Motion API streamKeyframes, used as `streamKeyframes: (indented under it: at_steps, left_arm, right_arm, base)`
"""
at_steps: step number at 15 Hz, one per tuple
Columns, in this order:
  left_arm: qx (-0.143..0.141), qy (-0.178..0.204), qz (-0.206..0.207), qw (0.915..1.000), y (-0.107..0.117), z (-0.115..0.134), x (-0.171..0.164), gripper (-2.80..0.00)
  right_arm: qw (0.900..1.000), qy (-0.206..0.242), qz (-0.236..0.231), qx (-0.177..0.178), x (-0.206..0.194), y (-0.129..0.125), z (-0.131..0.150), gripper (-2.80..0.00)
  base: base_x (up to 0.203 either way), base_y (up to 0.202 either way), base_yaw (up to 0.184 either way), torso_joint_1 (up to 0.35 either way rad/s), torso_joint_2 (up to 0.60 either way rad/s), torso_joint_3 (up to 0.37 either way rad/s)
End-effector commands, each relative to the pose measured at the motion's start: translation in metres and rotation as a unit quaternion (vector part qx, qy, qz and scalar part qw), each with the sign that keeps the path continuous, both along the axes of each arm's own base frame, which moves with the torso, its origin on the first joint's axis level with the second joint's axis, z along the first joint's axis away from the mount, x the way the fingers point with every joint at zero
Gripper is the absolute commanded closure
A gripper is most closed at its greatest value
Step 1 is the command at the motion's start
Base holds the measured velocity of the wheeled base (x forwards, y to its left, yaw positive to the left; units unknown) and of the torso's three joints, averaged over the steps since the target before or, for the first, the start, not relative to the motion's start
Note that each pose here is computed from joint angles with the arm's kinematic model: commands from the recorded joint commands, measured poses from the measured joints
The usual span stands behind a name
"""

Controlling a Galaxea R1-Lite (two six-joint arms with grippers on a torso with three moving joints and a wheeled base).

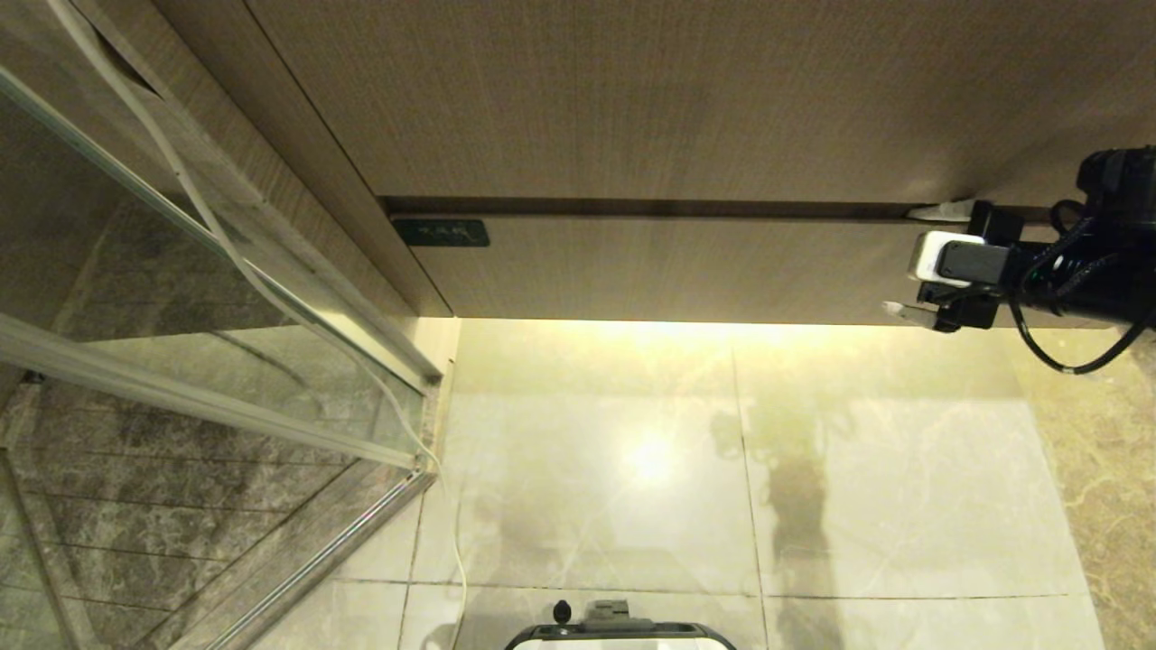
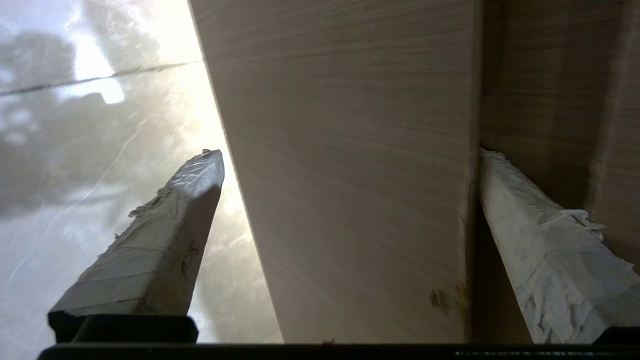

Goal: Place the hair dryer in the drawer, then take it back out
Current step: Pull open the drawer

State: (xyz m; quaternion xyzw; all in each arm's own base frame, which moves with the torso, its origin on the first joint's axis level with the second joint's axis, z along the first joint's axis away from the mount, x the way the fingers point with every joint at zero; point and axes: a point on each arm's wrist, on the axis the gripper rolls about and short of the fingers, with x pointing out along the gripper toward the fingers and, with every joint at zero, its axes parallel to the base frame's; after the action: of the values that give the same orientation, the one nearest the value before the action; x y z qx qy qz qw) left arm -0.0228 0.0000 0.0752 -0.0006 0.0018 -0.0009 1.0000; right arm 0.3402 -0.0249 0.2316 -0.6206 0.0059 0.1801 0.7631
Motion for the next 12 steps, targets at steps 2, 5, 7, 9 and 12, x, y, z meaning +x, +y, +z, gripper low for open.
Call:
streamKeyframes:
  at_steps: [2, 5, 7, 9, 12]
  left_arm:
    - [0.000, 0.000, 0.000, 1.0000, 0.000, 0.000, 0.000, 0.00]
    - [0.000, 0.000, 0.000, 1.0000, 0.000, 0.000, 0.000, 0.00]
    - [0.000, 0.000, 0.000, 1.0000, 0.000, 0.000, 0.000, 0.00]
    - [0.000, 0.000, 0.000, 1.0000, 0.000, 0.000, 0.000, 0.00]
    - [0.000, 0.000, 0.000, 1.0000, 0.000, 0.000, 0.000, 0.00]
  right_arm:
    - [1.000, 0.027, -0.002, -0.002, 0.008, -0.001, -0.017, -2.80]
    - [0.999, 0.042, -0.003, -0.001, 0.001, 0.000, -0.021, -2.80]
    - [0.997, 0.079, -0.012, 0.008, -0.009, 0.000, -0.021, -2.80]
    - [0.991, 0.125, -0.034, 0.014, -0.021, 0.000, -0.020, -2.80]
    - [0.980, 0.182, -0.083, 0.024, -0.041, 0.000, -0.018, -2.80]
  base:
    - [0.000, 0.000, 0.000, 0.000, 0.00, 0.000]
    - [0.000, 0.000, 0.000, 0.000, 0.00, 0.000]
    - [0.000, 0.000, 0.000, 0.000, 0.00, 0.000]
    - [0.000, 0.000, 0.000, 0.000, 0.00, 0.000]
    - [0.000, 0.000, 0.000, 0.000, 0.00, 0.000]
